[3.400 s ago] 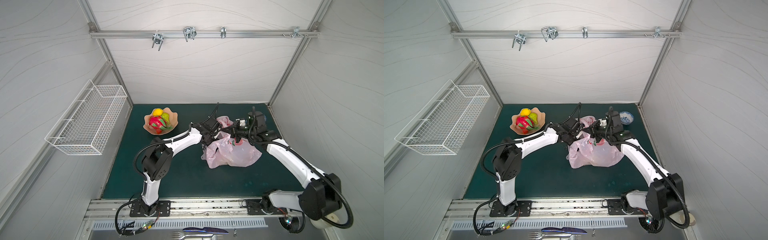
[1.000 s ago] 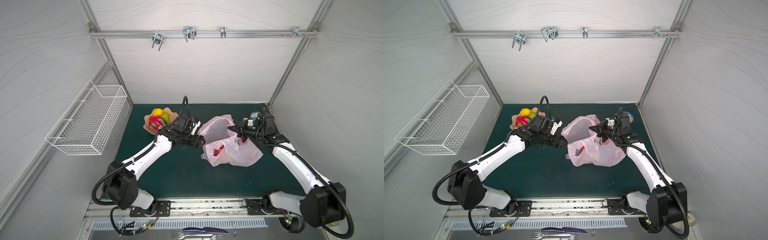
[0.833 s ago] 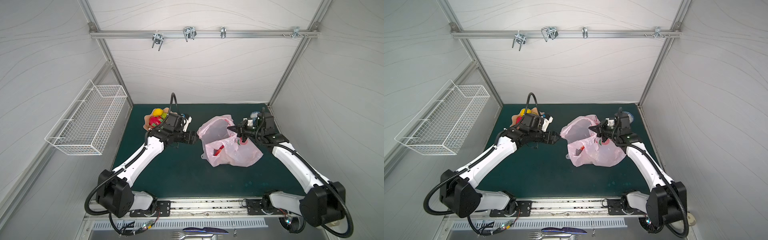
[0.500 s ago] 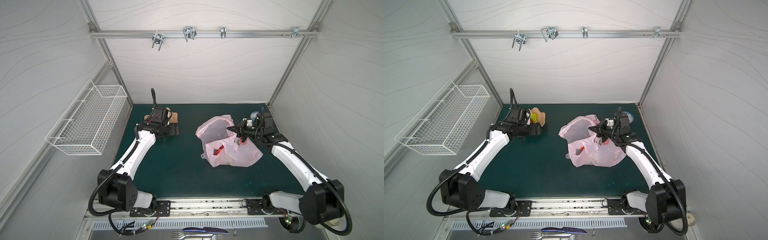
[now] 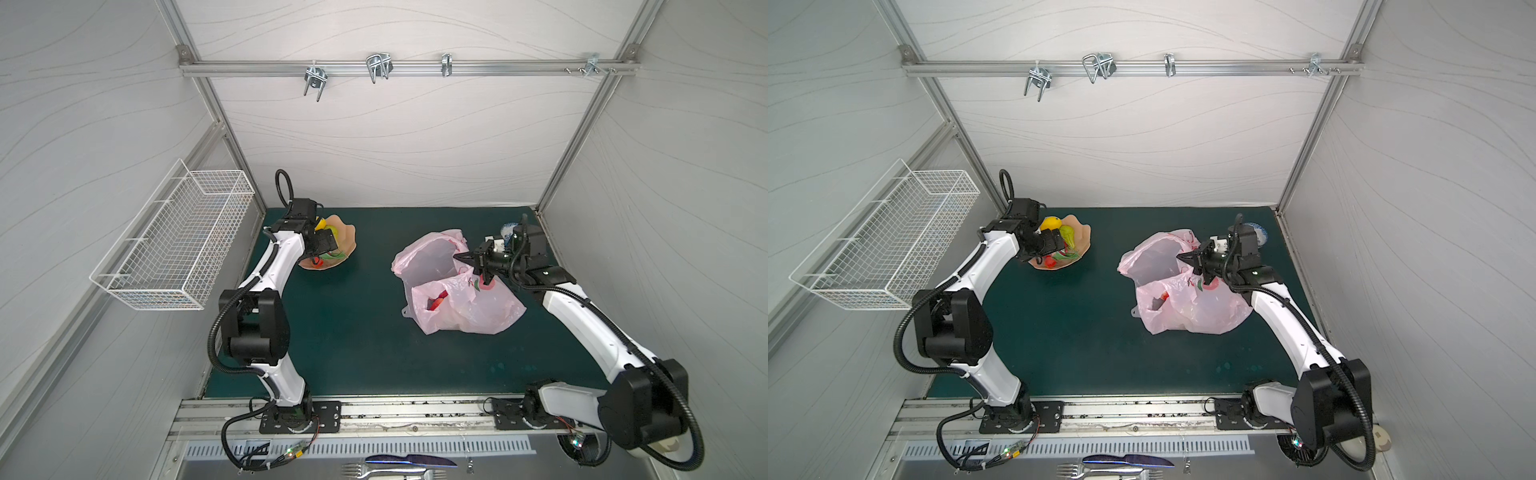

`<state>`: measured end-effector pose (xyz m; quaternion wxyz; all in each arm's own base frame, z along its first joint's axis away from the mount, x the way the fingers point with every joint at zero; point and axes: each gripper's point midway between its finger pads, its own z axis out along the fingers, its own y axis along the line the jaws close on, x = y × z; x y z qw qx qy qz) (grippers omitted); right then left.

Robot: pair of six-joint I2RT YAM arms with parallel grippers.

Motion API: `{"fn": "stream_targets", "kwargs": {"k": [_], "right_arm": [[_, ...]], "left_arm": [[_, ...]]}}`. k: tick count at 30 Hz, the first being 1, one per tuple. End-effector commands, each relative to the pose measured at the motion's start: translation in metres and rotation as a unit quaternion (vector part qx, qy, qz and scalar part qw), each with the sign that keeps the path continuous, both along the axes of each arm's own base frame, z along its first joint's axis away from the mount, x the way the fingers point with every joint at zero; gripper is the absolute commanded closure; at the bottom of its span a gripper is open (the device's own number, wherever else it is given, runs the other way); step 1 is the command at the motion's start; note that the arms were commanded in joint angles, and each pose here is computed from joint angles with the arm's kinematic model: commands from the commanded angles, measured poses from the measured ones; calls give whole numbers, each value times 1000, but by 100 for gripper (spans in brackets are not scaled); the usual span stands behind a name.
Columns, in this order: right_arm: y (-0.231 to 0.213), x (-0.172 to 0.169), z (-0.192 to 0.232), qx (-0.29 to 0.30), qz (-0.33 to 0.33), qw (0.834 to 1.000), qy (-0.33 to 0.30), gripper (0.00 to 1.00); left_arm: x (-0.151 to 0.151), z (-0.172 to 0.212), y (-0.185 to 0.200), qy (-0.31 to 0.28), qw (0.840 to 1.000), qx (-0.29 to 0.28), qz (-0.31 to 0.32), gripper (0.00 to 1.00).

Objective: Place the fruits into the plastic bag
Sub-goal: 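Lower the left gripper over the dragon fruit in the bowl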

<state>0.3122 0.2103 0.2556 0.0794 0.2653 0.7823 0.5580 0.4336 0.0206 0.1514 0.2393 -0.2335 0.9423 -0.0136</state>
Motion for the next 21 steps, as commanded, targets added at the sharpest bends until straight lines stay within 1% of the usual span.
{"fn": "stream_targets", "kwargs": {"k": [1, 9, 17, 21], "right_arm": [[0, 2, 6, 0, 2, 1000, -3, 100], [0, 6, 5, 0, 4, 1000, -2, 100], [2, 8, 5, 2, 5, 1000, -1, 100], [0, 8, 4, -1, 2, 1000, 0, 100]], "left_arm": [[15, 5, 12, -14, 999, -20, 48, 1], [39, -11, 25, -36, 993, -52, 103, 2], [65, -21, 26, -66, 987, -95, 115, 1], [71, -31, 29, -66, 983, -114, 124, 1]]}}
